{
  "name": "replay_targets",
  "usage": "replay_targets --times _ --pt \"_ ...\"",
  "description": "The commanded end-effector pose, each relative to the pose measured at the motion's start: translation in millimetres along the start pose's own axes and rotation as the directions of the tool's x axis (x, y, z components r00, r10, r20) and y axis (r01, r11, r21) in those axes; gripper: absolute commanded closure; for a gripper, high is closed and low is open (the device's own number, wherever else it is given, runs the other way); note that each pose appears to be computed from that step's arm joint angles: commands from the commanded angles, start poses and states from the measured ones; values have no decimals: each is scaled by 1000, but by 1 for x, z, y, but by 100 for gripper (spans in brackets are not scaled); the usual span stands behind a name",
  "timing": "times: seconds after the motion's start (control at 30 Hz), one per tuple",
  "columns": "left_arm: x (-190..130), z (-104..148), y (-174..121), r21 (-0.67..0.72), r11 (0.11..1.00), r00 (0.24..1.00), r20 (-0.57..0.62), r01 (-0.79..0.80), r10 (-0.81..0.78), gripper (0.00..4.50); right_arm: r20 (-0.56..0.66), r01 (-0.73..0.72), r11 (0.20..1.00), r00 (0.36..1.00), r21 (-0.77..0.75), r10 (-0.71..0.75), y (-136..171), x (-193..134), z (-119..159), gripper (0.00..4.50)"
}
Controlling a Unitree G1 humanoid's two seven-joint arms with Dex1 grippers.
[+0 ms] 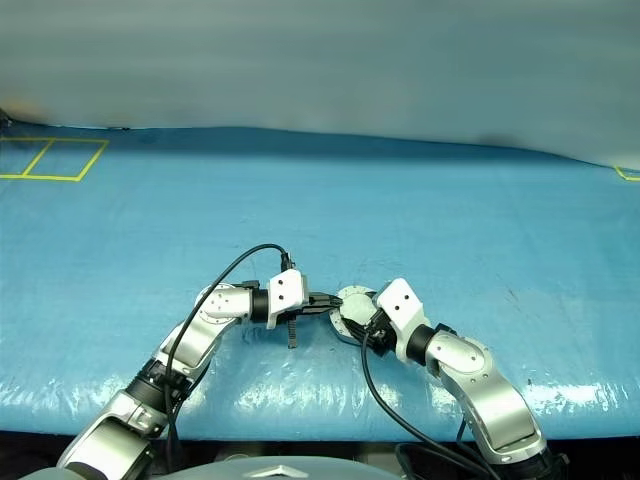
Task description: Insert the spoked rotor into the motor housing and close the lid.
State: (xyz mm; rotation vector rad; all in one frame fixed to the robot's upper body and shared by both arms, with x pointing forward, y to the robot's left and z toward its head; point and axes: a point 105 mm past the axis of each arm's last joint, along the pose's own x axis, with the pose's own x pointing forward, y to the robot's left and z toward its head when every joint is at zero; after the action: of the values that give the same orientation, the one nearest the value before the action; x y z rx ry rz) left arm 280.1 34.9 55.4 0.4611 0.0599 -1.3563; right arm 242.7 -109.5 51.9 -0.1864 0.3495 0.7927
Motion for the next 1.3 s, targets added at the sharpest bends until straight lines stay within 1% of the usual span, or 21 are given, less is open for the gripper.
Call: replay_targets --times 0.03,0.13,0.3,0.37,0.43,0.47,0.5,0.57,0.7,0.77,0.87,0.93,1.0,1.03,1.07,1.13,1.23,1.3 --pt "-1 -5 -6 -13 999 999 -21 36 -37 450 -117 -17 997 993 74 25 7 1 -32 147" --pt "-1 -7 -9 1 998 997 -40 63 -63 450 -119 -18 998 993 68 26 7 1 -32 147" --pt "2 -8 -11 -3 998 997 -30 65 -65 450 -118 -15 999 993 44 20 4 3 -31 147" --pt "4 -9 -11 3 998 998 -33 59 -59 450 -100 -33 999 994 24 35 7 4 -28 147" --pt "6 -12 -11 17 999 998 -42 46 -45 450 -72 -46 999 996 11 47 10 6 -24 72" --pt "7 -13 -11 20 999 998 -44 43 -42 450 -60 -53 998 997 13 54 11 6 -22 48" --pt "7 -14 -11 23 999 998 -48 41 -40 450 -48 -44 999 998 15 44 11 7 -20 8" --pt "7 -16 -11 25 999 998 -53 38 -37 450 -2 9 998 1000 57 -9 3 8 -10 3" --pt "7 -19 -11 30 999 997 -63 40 -38 450 102 30 997 994 69 -37 -4 3 11 3" --pt "6 -21 -11 31 999 997 -70 37 -35 450 152 75 996 985 56 -83 -12 -2 22 3" --pt "6 -22 -12 31 999 997 -72 36 -34 450 233 103 991 965 81 -119 -20 -12 37 3" --pt "6 -22 -12 31 999 997 -71 38 -35 450 286 100 984 948 148 -139 -25 -20 44 3" --pt "6 -22 -12 30 999 997 -71 38 -36 450 304 95 974 940 205 -155 -29 -26 45 3" --pt "6 -22 -13 31 999 997 -72 38 -36 450 301 99 959 936 265 -180 -34 -30 42 3" --pt "5 -22 -13 32 999 997 -72 38 -35 450 286 102 928 934 358 -213 -40 -34 33 3" --pt "4 -23 -13 35 999 997 -76 38 -35 450 222 80 837 946 542 -234 -43 -39 10 3" --pt "3 -23 -13 37 999 996 -80 34 -31 450 171 39 726 962 687 -214 -36 -45 -11 3" --pt "2 -24 -13 37 999 996 -83 31 -27 450 167 30 634 954 773 -248 -38 -50 -23 3"
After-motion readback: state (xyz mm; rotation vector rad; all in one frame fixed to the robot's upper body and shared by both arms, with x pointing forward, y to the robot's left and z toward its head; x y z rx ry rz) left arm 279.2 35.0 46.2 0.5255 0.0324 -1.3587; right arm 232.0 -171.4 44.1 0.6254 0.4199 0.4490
